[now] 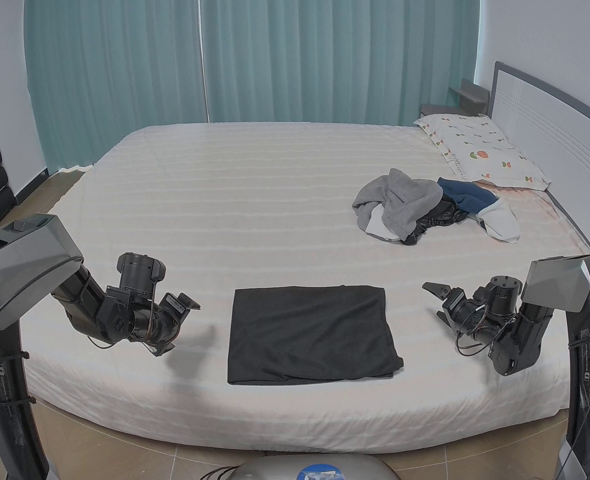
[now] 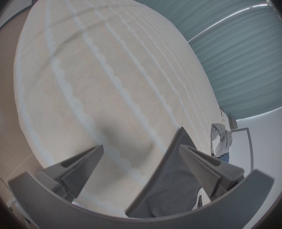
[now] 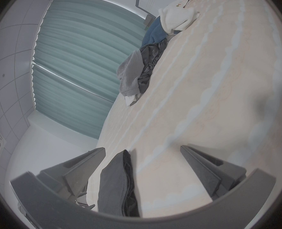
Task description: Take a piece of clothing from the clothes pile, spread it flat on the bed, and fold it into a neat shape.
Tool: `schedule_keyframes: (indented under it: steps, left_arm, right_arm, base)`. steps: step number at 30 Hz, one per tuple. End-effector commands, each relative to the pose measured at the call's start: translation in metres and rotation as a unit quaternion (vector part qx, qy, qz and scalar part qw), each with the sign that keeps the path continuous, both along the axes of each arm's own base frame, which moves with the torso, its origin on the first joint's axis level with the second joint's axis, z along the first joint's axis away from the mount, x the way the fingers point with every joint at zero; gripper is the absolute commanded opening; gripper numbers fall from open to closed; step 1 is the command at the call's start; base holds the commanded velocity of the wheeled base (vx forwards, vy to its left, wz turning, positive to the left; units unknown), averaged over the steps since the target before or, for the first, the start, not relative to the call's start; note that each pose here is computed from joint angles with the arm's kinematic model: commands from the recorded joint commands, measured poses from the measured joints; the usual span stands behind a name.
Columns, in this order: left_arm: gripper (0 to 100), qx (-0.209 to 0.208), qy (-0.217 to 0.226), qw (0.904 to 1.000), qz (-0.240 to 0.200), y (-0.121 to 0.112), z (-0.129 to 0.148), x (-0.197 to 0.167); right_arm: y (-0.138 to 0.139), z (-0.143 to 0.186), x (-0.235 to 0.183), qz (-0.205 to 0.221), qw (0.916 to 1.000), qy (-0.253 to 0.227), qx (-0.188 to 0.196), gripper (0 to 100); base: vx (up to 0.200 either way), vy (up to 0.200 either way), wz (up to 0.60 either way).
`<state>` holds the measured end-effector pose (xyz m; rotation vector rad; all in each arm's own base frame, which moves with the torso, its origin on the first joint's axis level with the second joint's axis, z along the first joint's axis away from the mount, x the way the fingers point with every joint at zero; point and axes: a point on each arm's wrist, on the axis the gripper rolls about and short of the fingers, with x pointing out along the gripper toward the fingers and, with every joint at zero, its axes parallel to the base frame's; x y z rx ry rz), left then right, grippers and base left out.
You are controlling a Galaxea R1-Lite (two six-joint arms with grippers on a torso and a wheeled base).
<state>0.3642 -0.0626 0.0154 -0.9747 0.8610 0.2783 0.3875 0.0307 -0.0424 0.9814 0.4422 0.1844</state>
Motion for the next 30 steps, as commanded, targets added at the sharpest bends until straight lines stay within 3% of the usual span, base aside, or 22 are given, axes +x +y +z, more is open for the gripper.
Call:
schedule_keyframes:
  steps: [1,13,16,21,23,26,30]
  left_arm:
    - [100,0.002,0.003,1.0000,-0.001,0.000,-0.003,-0.001]
    - [100,0.022,0.013,0.9995,-0.020,-0.003,-0.009,-0.010]
    - [100,0.030,-0.004,0.9991,-0.028,-0.003,-0.007,-0.007]
    - [100,0.058,-0.063,0.9933,-0.078,-0.002,-0.008,-0.010]
    - [100,0.074,-0.079,0.9853,-0.133,-0.003,-0.019,-0.015]
    - [100,0.090,-0.082,0.9755,-0.183,-0.004,-0.032,-0.021]
    - [100,0.099,-0.078,0.9715,-0.201,-0.008,-0.039,-0.021]
  right_arm:
    - [0.000,0.000,-0.001,0.001,1.0000,0.000,0.000,100]
    - [0.000,0.000,-0.002,0.001,1.0000,-0.002,0.000,100]
    - [0.000,0.000,-0.002,0.002,1.0000,-0.002,0.000,100]
    - [0.001,0.000,-0.002,0.002,1.0000,-0.002,0.000,100]
    - [0.001,0.000,-0.002,0.002,1.0000,-0.002,0.000,100]
    - [0.001,0.000,-0.002,0.002,1.0000,-0.005,0.000,100]
    - [0.001,-0.002,-0.004,0.003,1.0000,-0.006,-0.001,100]
  base:
    - [0.000,-0.200,0.00]
    - [0.000,-0.017,0.00]
    - [0.000,0.000,0.00]
    - [0.000,0.000,0.00]
    - [0.000,0.000,0.00]
    - [0.000,0.000,0.00]
    - [0.000,0.000,0.00]
